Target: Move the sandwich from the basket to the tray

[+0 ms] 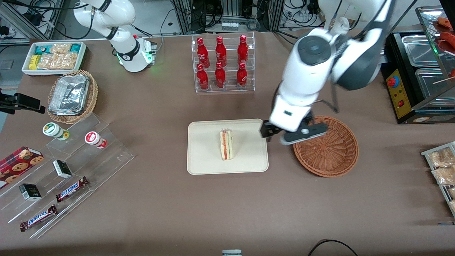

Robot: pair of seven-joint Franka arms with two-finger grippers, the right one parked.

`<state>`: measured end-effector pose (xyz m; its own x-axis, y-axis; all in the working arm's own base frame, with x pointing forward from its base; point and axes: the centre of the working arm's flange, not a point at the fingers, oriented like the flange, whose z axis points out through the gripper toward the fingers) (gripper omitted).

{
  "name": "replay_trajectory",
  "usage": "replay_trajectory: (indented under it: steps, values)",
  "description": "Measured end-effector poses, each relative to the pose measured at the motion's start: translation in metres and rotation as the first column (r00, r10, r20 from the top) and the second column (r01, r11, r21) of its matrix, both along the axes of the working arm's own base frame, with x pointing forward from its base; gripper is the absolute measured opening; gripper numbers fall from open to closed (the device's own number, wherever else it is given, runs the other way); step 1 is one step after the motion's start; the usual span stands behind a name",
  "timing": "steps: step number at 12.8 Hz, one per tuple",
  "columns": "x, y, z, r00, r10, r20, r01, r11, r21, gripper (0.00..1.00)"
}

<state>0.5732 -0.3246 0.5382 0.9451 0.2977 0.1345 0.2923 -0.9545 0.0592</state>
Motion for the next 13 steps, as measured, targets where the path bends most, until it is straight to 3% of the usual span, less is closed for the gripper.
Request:
replay_trajectory:
  steps: [2,6,13]
  values:
    - [-0.001,0.033,0.02,0.999,-0.023,-0.025,0.024,0.999,0.031,1.0]
    - [0.001,0.107,0.048,0.992,-0.087,-0.086,0.092,0.994,0.055,1.0]
    - [-0.006,0.212,0.081,0.969,-0.192,-0.156,0.199,0.979,0.032,1.0]
